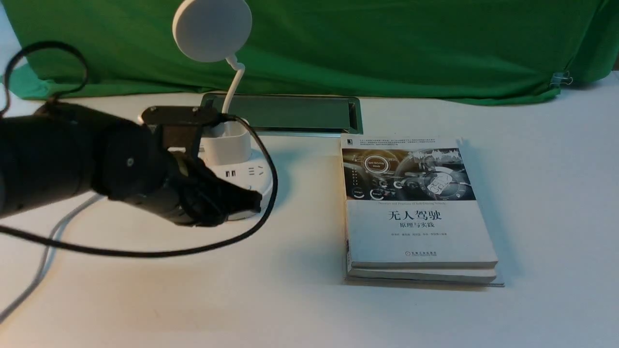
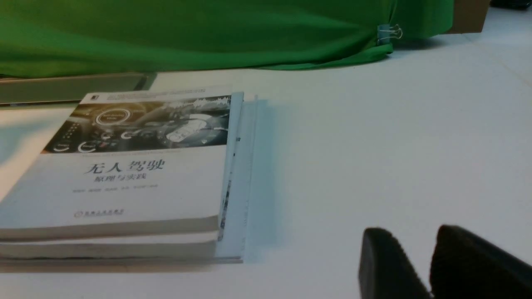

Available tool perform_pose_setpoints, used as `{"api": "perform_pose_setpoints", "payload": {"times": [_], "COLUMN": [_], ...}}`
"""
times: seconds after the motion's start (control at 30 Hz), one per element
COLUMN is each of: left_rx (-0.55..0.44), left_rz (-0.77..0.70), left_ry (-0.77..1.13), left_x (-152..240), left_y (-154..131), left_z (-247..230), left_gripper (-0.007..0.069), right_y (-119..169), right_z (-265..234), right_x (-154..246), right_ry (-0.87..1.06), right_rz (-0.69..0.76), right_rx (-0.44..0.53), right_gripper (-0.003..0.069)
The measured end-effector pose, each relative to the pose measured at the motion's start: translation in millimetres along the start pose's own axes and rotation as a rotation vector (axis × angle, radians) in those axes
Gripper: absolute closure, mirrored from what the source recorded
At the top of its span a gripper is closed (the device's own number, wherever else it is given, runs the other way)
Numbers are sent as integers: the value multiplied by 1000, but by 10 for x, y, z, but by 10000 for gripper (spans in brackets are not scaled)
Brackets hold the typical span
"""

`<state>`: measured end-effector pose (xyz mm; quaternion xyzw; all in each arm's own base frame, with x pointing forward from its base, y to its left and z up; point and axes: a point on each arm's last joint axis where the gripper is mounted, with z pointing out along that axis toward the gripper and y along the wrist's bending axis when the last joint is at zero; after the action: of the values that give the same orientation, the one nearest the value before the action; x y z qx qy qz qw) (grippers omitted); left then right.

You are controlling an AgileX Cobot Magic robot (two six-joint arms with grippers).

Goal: Turn on the desk lamp on the white desktop with your hand.
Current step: 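Press the power button on the lamp base to turn the lamp on with the left gripper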

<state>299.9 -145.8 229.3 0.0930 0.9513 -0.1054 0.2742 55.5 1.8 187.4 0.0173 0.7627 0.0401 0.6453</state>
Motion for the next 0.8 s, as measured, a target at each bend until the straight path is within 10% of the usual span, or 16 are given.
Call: {"api": "perform_pose_setpoints", "payload": {"times": [0.8], "left_rx": [-76], "left_rz": [115], "left_ry": [-20], "left_x": [-449], "left_y": [-27], "left_z": [824], "left_gripper": [626], "right_y": [0], "right_z": [0], "right_x": [0], "right_ry": [0], "right_rz": [0], "right_rx": [0], "right_gripper": [421]}}
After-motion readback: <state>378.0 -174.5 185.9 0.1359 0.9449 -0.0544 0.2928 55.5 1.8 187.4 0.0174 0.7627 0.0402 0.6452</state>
